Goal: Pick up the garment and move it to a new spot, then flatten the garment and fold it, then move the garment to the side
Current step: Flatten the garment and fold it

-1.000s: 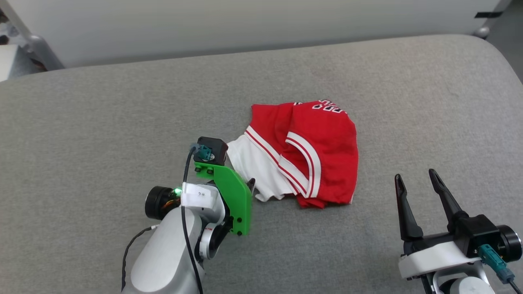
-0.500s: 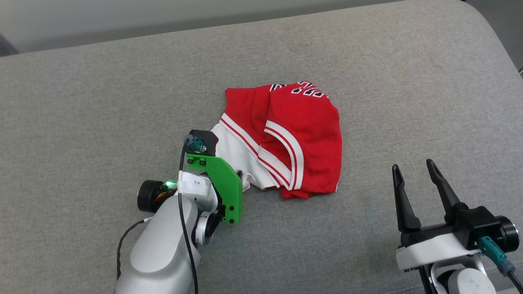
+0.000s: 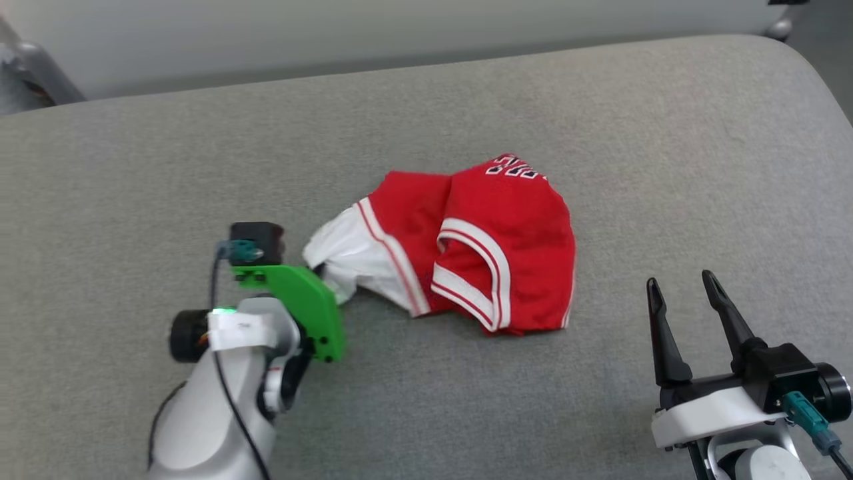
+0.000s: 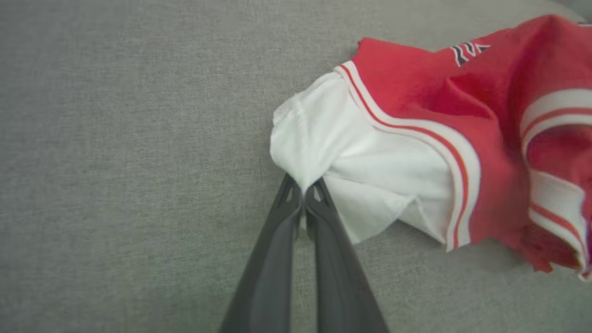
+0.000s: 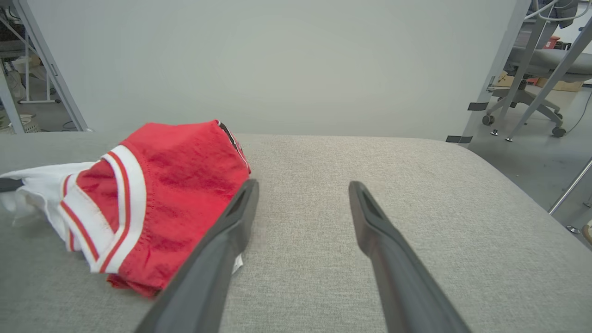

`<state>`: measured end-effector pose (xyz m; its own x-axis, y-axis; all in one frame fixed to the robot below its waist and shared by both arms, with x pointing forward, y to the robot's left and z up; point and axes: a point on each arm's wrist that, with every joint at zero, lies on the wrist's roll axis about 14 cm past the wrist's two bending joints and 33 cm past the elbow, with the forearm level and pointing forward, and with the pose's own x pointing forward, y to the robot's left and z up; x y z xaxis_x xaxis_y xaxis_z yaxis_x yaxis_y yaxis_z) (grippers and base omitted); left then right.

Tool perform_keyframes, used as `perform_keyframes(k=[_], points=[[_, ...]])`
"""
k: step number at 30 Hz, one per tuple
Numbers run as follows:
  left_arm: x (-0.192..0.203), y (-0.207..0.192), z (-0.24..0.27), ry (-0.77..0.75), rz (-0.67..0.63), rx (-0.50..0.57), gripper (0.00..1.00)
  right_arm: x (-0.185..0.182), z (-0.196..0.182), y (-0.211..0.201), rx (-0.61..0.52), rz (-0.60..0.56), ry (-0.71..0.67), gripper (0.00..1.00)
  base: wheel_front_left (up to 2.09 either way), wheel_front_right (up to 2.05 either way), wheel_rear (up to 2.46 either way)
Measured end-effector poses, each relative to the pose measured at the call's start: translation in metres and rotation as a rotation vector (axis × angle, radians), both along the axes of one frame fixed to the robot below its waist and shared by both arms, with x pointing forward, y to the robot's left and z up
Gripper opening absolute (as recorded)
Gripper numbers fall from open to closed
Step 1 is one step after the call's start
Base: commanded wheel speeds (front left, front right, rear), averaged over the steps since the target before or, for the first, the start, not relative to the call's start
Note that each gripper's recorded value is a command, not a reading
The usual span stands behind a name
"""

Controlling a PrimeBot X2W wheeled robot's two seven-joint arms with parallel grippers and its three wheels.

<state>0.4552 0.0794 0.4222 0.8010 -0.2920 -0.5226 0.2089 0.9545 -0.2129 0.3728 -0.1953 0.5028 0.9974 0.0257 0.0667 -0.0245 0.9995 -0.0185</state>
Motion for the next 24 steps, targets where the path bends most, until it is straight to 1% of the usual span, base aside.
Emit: perform_keyframes(k=[5, 8, 11, 15, 23, 24], points=[[-0.008, 0.057, 0.024, -0.067, 0.126, 0.012, 0.00, 0.000, 0.003, 0.016, 0.009, 0.048, -0.011, 1.00, 0.00, 0.00, 0.00], [-0.022, 0.084, 0.028, -0.067, 0.186, 0.015, 0.00, 0.001, 0.005, 0.024, 0.011, 0.074, -0.019, 1.00, 0.00, 0.00, 0.00], [-0.040, 0.106, 0.022, -0.034, 0.240, 0.017, 0.00, 0.002, 0.007, 0.033, 0.011, 0.102, -0.026, 1.00, 0.00, 0.00, 0.00], [-0.061, 0.122, 0.007, 0.020, 0.274, 0.015, 0.00, 0.004, 0.009, 0.042, 0.012, 0.128, -0.032, 1.00, 0.00, 0.00, 0.00], [-0.073, 0.142, -0.023, 0.077, 0.284, 0.046, 0.00, 0.004, 0.006, 0.044, -0.003, 0.135, -0.022, 1.00, 0.00, 0.00, 0.00], [-0.073, 0.144, -0.025, 0.077, 0.283, 0.053, 0.14, 0.004, 0.005, 0.044, -0.004, 0.134, -0.021, 1.00, 0.00, 0.00, 0.00]])
